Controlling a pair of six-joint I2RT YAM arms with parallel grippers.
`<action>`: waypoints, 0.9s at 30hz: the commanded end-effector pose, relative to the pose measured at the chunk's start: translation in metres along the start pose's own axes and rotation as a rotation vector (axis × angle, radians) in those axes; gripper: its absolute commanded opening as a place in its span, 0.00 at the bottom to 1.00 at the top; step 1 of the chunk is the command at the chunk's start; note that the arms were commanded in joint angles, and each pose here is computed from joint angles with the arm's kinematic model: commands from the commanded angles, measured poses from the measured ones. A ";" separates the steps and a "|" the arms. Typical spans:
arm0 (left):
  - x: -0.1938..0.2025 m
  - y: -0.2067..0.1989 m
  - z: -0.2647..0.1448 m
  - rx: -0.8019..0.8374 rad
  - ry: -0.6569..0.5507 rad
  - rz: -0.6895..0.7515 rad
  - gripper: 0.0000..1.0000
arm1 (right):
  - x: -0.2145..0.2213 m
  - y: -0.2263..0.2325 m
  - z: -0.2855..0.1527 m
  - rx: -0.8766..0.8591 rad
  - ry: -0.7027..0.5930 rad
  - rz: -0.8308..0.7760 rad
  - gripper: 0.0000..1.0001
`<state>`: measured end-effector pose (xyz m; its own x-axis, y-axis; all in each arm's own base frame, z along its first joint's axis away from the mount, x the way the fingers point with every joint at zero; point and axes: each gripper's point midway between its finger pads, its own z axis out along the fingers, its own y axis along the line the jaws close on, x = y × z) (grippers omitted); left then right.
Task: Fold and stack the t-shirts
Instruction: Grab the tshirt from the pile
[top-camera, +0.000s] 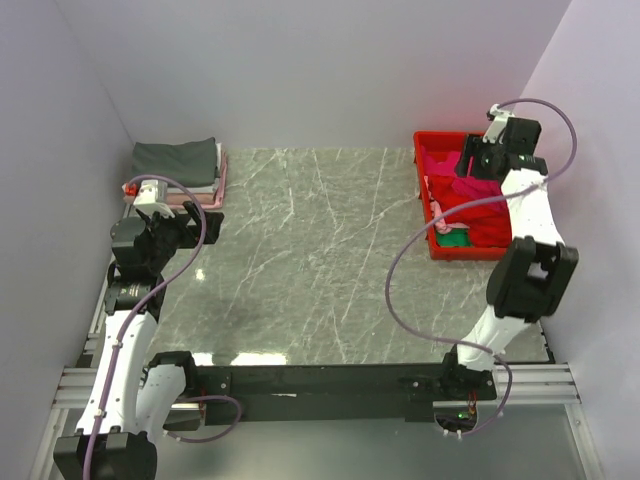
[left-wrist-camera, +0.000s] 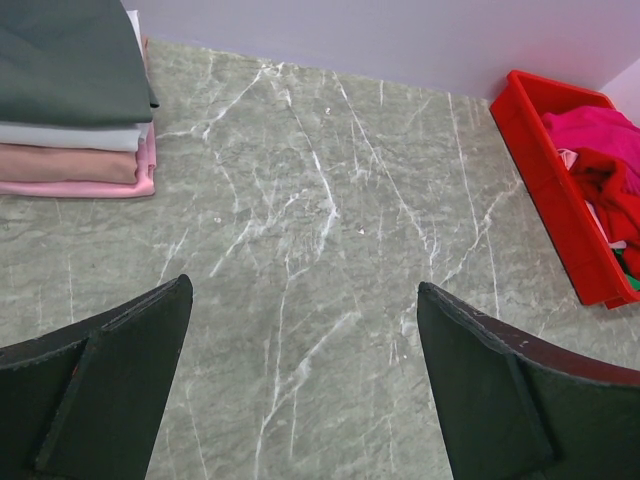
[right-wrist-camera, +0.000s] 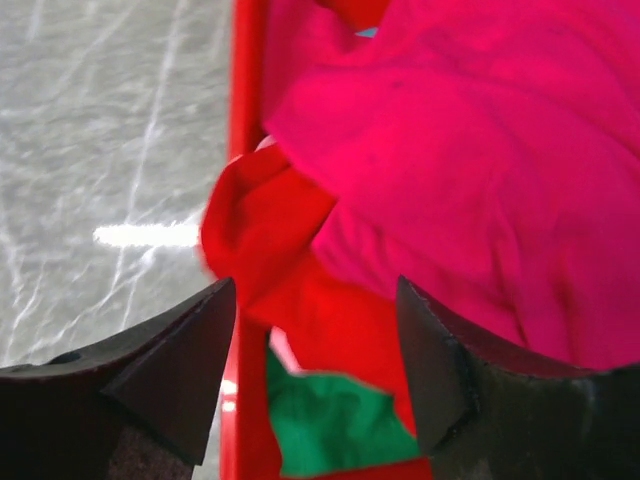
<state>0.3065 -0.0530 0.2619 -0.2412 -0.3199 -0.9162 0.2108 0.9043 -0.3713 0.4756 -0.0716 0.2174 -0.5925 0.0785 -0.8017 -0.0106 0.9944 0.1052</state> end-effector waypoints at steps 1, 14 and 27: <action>-0.025 -0.014 -0.005 0.044 -0.064 0.039 0.99 | -0.008 -0.016 0.015 0.050 0.043 0.027 0.70; -0.023 -0.011 -0.001 0.039 -0.049 0.036 0.99 | 0.012 -0.054 0.076 0.161 0.152 0.010 0.59; -0.020 -0.009 0.000 0.031 -0.040 0.036 1.00 | -0.009 -0.024 0.032 0.118 0.032 -0.067 0.00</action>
<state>0.3075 -0.0533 0.2593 -0.2509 -0.3200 -0.9136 0.2092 0.9036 -0.3739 0.5163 -0.1070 0.1378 -0.7258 0.0681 -0.6845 0.0794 0.9967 0.0150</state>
